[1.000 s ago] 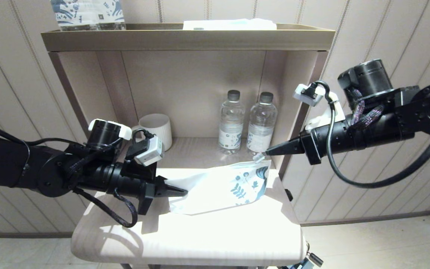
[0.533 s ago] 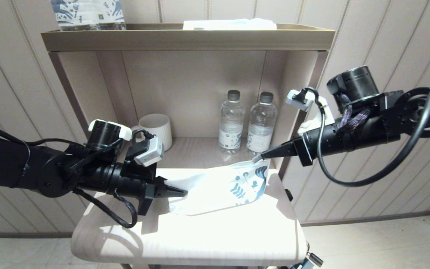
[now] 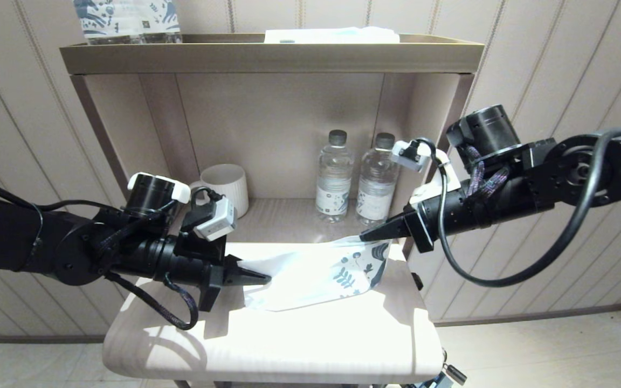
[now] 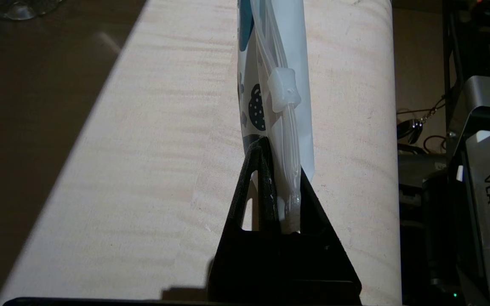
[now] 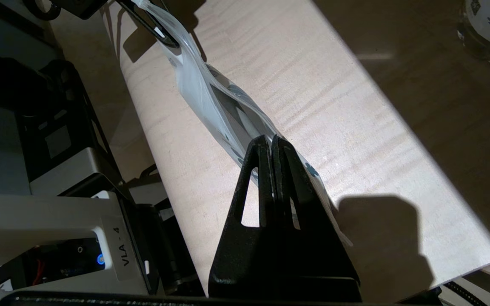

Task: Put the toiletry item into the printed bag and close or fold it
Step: Hand it to the other hand

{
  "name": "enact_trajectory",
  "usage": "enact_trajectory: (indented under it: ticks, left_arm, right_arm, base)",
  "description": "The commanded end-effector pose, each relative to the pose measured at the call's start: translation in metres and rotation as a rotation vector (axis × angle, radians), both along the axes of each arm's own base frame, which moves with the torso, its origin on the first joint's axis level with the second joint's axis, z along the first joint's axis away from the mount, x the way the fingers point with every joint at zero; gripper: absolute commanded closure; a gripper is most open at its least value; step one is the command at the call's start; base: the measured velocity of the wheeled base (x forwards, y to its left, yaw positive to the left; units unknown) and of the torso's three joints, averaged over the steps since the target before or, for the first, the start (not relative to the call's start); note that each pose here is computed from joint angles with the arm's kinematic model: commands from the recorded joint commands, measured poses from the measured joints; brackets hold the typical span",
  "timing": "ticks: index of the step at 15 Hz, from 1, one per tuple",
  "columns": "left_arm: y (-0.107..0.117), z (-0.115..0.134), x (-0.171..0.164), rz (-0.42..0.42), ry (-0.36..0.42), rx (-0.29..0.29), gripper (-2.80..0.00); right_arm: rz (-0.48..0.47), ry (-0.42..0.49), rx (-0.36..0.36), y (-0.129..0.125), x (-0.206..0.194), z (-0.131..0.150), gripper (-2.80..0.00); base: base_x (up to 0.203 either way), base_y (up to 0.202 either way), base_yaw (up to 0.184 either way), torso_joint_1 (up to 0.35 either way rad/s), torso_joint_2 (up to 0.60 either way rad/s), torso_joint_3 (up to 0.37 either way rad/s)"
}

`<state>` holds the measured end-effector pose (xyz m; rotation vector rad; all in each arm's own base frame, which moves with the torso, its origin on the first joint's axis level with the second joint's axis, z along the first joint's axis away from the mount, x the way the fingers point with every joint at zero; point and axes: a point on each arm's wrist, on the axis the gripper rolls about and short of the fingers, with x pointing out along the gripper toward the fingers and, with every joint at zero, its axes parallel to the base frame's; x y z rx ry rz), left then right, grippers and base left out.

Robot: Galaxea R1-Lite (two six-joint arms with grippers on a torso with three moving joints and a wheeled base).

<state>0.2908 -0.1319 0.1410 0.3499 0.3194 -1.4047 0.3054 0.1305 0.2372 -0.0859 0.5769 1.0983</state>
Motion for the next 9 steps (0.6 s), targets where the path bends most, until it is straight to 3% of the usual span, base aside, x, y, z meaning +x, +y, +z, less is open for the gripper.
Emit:
enact_trajectory:
  ticks: [1, 6, 9]
  left_arm:
    - [0.000, 0.001, 0.000, -0.006, -0.005, -0.004, 0.00]
    - [-0.002, 0.003, 0.000, -0.004, 0.009, -0.003, 0.00]
    - [-0.009, 0.016, -0.001, 0.029, 0.105, -0.021, 0.00]
  right_arm:
    - [0.001, 0.004, 0.000, 0.000, 0.001, -0.001, 0.00]
    - [-0.057, -0.099, 0.051, -0.025, -0.024, 0.041, 0.00]
    - [-0.102, -0.080, 0.105, -0.033, -0.043, 0.059, 0.00]
  base:
    - [0.000, 0.000, 0.000, 0.000, 0.00, 0.000]
    - [0.000, 0.000, 0.000, 0.000, 0.00, 0.000]
    - [0.000, 0.000, 0.000, 0.000, 0.00, 0.000]
